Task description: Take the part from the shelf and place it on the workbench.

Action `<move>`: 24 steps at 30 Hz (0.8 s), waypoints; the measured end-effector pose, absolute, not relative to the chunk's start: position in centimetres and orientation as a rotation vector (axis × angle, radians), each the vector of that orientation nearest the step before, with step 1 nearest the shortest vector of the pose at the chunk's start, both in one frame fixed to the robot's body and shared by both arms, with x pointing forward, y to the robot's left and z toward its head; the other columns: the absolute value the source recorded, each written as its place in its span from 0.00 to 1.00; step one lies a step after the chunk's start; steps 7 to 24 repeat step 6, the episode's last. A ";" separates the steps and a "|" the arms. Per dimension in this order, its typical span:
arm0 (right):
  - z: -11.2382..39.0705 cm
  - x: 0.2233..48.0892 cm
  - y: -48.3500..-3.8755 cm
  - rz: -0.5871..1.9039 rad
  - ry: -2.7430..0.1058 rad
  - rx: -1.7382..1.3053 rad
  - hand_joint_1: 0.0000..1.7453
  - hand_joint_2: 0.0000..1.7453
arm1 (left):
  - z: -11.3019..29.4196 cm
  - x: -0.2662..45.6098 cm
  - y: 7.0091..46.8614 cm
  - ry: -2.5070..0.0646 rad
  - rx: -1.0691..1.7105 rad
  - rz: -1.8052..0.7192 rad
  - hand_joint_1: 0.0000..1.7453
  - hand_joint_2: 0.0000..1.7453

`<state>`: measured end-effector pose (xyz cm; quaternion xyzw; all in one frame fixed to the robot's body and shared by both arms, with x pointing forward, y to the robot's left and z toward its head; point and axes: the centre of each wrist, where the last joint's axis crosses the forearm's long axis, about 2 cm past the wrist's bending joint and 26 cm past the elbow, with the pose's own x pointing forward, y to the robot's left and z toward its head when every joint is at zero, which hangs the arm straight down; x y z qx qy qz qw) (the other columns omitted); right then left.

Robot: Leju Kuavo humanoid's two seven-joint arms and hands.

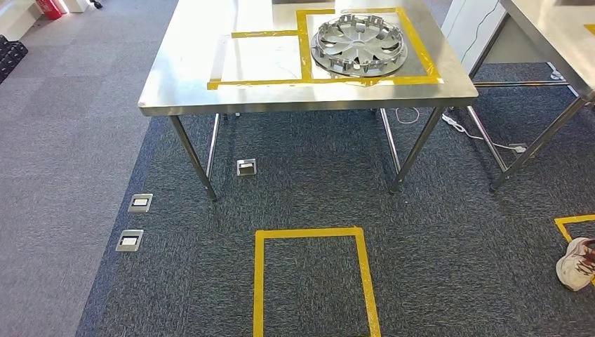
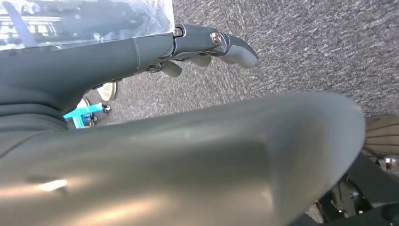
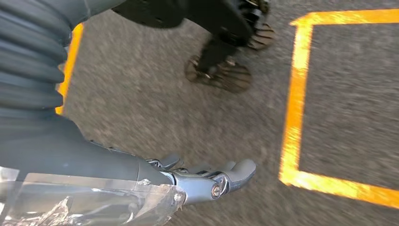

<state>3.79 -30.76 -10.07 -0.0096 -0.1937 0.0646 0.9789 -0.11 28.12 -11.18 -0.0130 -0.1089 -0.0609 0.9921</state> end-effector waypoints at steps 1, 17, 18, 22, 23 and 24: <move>-10.2 3.4 -30.6 0.122 -0.377 -0.017 0.00 0.00 | -11.2 -0.1 28.2 -0.219 -0.024 -0.115 0.00 0.00; -10.5 2.2 -30.2 0.096 -0.333 -0.011 0.00 0.00 | -11.2 -0.2 28.5 -0.220 -0.016 -0.084 0.00 0.00; -10.5 2.2 -30.2 0.096 -0.333 -0.011 0.00 0.00 | -11.2 -0.2 28.5 -0.220 -0.016 -0.084 0.00 0.00; -10.5 2.2 -30.2 0.096 -0.333 -0.011 0.00 0.00 | -11.2 -0.2 28.5 -0.220 -0.016 -0.084 0.00 0.00; -10.5 2.2 -30.2 0.096 -0.333 -0.011 0.00 0.00 | -11.2 -0.2 28.5 -0.220 -0.016 -0.084 0.00 0.00; -10.5 2.2 -30.2 0.096 -0.333 -0.011 0.00 0.00 | -11.2 -0.2 28.5 -0.220 -0.016 -0.084 0.00 0.00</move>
